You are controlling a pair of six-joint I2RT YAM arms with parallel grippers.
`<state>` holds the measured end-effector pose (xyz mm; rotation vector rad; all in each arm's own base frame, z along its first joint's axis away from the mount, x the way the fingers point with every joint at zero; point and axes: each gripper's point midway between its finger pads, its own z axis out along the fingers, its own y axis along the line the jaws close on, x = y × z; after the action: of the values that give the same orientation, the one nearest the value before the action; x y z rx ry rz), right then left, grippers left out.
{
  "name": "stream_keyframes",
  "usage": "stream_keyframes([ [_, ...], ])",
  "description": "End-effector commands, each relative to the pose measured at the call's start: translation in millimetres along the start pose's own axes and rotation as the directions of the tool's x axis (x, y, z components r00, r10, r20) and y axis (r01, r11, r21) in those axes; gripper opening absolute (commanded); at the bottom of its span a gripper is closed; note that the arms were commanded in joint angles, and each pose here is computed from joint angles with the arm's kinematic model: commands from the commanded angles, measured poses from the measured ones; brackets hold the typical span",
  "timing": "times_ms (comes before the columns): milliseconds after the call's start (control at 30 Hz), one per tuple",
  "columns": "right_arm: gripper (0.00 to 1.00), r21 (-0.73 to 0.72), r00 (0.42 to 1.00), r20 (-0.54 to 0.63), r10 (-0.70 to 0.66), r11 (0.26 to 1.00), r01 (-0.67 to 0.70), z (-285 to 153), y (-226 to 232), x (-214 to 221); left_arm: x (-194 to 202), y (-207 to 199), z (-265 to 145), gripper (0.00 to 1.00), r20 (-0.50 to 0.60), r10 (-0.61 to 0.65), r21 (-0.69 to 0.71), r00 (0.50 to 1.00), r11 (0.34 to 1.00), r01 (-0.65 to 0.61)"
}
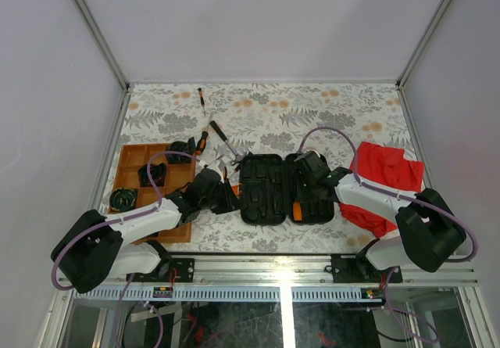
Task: Sort the tools into containers
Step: Adjust the screwdriver in the storage box.
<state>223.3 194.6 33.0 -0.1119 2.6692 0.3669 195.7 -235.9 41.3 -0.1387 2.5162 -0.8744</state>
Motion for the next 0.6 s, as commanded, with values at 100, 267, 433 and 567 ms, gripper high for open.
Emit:
stream_keyframes([
  [100,0.24,0.040,1.000,-0.007,0.005,0.999,-0.005,2.5,-3.2,-6.7,4.7,7.4,-2.1,0.19,-0.014,0.018,-0.025,1.000,1.000,-0.018],
  [267,0.14,0.068,1.000,-0.025,0.001,0.998,0.001,3.0,-8.9,-2.4,4.3,7.6,-2.4,0.19,-0.011,0.018,-0.025,1.000,1.000,-0.018],
  [433,0.01,0.091,0.998,-0.066,-0.011,0.996,0.017,3.2,-14.9,6.6,3.7,6.8,-2.2,0.18,-0.009,0.021,-0.023,1.000,0.999,-0.022],
  [567,0.00,0.111,0.995,-0.104,-0.006,0.994,0.018,7.3,-20.4,16.8,4.9,7.2,-1.4,0.11,-0.017,0.028,-0.025,0.999,0.999,-0.028],
])
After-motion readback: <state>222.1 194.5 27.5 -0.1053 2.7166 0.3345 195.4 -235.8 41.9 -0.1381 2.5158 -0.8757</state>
